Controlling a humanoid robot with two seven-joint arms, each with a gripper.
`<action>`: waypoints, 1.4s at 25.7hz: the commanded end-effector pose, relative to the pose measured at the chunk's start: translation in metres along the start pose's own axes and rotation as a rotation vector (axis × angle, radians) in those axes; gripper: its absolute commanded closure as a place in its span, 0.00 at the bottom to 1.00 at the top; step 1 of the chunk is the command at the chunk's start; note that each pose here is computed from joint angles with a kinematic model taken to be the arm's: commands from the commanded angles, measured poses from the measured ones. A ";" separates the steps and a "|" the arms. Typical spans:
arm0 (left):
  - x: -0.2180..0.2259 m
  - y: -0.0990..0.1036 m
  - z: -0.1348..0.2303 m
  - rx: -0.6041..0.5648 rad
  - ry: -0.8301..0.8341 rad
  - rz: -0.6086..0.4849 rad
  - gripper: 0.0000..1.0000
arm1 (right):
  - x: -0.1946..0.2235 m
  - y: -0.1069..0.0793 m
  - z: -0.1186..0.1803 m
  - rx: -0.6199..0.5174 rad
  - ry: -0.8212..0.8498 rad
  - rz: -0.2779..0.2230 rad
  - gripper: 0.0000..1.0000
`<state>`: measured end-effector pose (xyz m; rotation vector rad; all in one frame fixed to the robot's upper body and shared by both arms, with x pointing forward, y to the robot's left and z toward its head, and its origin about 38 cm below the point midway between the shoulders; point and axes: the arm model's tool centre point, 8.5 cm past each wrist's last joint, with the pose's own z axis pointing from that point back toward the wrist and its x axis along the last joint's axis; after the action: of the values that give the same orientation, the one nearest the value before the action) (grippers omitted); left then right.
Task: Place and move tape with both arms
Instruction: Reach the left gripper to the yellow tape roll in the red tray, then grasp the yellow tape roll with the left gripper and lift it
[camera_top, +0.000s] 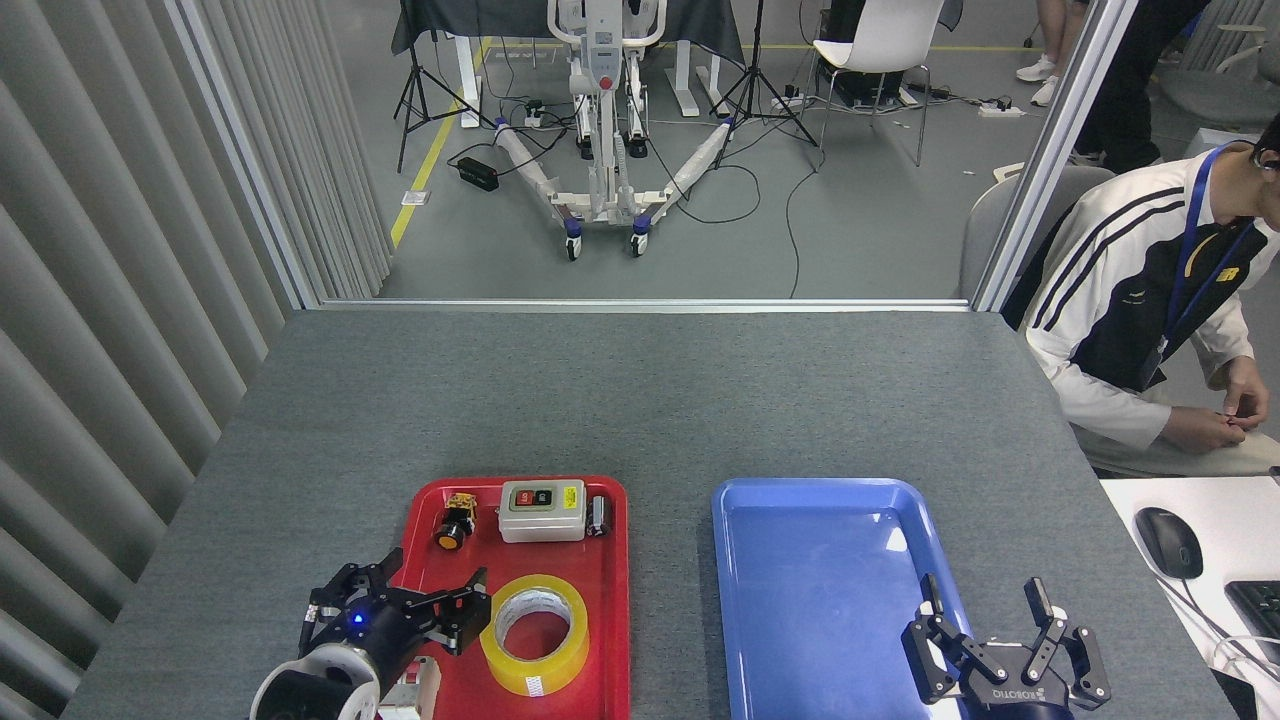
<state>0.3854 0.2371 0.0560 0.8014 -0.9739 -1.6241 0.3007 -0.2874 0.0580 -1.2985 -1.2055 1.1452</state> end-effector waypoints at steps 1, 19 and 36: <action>0.012 0.007 -0.011 -0.114 -0.045 -0.042 0.00 | 0.000 -0.001 0.000 -0.008 -0.002 0.000 0.01; 0.025 -0.001 -0.044 -0.402 -0.129 -0.113 0.15 | 0.007 0.002 0.001 -0.009 -0.013 0.002 0.01; 0.051 0.036 -0.034 -0.239 -0.503 -0.027 1.00 | 0.021 0.003 0.003 -0.025 -0.039 0.027 0.01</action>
<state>0.4144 0.1826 0.0491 0.2986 -0.8997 -2.0360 0.2996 -0.2677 0.0534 -1.3125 -1.2237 1.1879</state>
